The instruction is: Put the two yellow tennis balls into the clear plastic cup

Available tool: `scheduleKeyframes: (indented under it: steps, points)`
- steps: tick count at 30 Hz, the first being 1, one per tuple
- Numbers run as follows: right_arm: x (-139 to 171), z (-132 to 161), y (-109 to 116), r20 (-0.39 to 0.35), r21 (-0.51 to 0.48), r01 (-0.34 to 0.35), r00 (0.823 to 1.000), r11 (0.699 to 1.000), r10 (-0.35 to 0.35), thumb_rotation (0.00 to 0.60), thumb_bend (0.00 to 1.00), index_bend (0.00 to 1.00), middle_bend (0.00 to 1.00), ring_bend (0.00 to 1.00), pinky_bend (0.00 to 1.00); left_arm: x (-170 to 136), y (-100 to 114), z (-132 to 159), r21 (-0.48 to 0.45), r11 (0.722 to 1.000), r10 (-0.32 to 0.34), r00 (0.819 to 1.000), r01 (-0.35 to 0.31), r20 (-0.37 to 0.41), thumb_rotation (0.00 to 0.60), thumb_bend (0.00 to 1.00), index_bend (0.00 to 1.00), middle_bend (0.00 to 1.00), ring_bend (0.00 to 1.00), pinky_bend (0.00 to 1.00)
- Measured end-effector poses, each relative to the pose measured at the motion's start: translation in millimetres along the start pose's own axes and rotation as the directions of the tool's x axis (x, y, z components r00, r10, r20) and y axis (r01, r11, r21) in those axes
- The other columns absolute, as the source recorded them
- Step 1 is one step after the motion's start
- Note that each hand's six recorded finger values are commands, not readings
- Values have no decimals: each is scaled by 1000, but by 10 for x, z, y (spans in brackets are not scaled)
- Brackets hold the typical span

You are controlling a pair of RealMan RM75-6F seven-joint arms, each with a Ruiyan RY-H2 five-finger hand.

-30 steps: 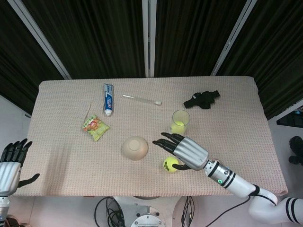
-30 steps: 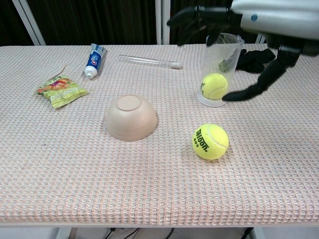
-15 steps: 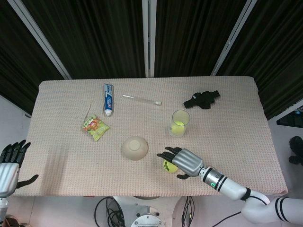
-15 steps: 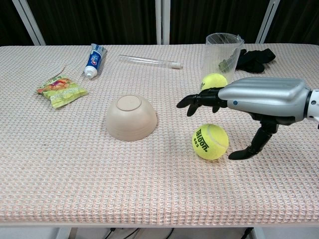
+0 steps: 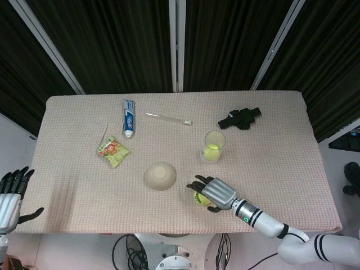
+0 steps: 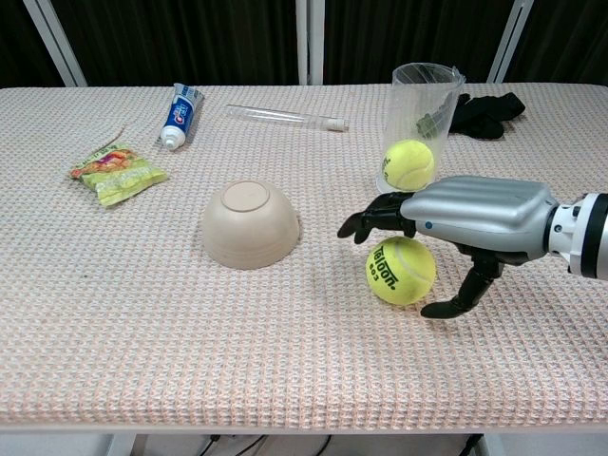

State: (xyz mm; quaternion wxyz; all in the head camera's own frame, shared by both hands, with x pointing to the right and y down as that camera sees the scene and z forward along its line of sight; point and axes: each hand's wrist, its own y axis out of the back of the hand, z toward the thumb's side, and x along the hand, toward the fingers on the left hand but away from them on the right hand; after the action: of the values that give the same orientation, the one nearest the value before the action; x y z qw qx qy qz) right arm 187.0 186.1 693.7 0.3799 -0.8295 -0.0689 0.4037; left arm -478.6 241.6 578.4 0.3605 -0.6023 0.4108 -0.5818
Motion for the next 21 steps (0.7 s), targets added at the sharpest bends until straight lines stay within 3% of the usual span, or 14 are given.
scheduleKeyframes:
  steps: [5,11,16,21]
  points:
    - [-35,-13,-56,23,7,-5,1000,1000,5,600,355,467,298,270,506,-3,-14,-17,-3,1000,-3,1000,3,-3,600,0,0,0,0,0]
    - [-60,-16,-9,41,18,46,998,999,-47,600,446,689,488,457,674,-7,-20,-33,-14,1000,-6,1000,6,-5,600,0,0,0,0,0]
    - [-26,-27,278,48,3,166,985,986,-166,600,449,725,523,482,695,-12,-7,-44,-16,1000,-4,1000,4,-4,600,0,0,0,0,0]
    - [48,-95,826,59,1,318,946,948,-317,600,444,727,527,482,696,-12,-19,-43,-13,1000,-9,1000,9,-3,600,0,0,0,0,0]
